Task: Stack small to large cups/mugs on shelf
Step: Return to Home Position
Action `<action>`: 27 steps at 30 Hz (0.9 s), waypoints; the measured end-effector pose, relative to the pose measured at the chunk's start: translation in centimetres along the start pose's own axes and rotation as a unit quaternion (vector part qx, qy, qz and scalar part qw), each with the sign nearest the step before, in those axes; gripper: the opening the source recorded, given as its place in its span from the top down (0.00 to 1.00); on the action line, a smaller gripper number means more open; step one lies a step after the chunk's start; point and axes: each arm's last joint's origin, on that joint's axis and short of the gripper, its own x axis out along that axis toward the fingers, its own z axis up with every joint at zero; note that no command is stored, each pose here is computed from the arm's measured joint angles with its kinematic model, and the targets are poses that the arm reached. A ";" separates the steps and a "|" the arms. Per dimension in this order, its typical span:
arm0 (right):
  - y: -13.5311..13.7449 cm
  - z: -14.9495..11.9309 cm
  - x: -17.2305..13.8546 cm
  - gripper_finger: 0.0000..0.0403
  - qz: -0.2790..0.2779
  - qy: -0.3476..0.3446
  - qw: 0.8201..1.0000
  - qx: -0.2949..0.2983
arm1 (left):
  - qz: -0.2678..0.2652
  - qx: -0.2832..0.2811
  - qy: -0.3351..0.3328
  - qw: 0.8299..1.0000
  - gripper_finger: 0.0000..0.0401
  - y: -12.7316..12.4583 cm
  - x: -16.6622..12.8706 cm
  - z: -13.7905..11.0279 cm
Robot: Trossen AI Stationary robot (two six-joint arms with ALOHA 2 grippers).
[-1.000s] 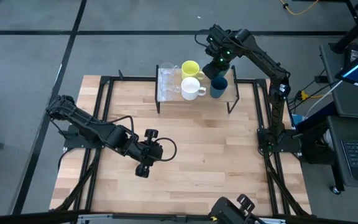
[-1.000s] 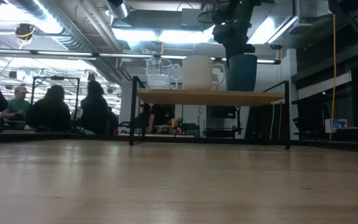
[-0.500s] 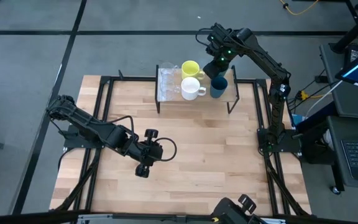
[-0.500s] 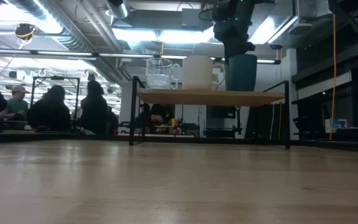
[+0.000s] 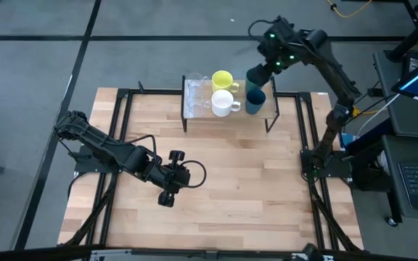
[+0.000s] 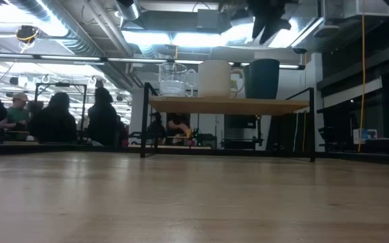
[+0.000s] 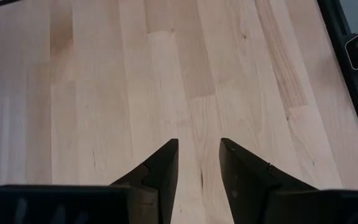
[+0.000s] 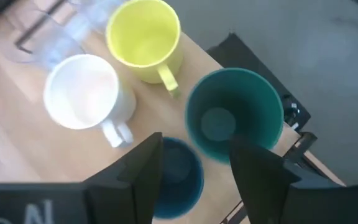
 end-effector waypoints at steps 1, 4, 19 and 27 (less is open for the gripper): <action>0.1 -0.3 -0.7 0.54 0.002 -0.008 1.000 -0.001 | 0.000 0.000 0.000 1.000 0.72 0.0 0.0 0.0; 0.5 -1.2 -2.7 0.54 0.006 -0.032 0.999 -0.006 | 0.002 0.000 0.000 1.000 0.72 0.1 0.0 0.0; 1.7 -16.4 -10.6 0.54 0.065 -0.183 0.979 -0.063 | 0.037 -0.110 -0.068 0.991 0.72 4.7 -7.3 -3.1; 0.0 -24.8 -5.8 0.54 0.220 -0.287 0.932 0.015 | 0.000 -0.145 -0.229 0.963 0.72 6.7 -11.5 -9.9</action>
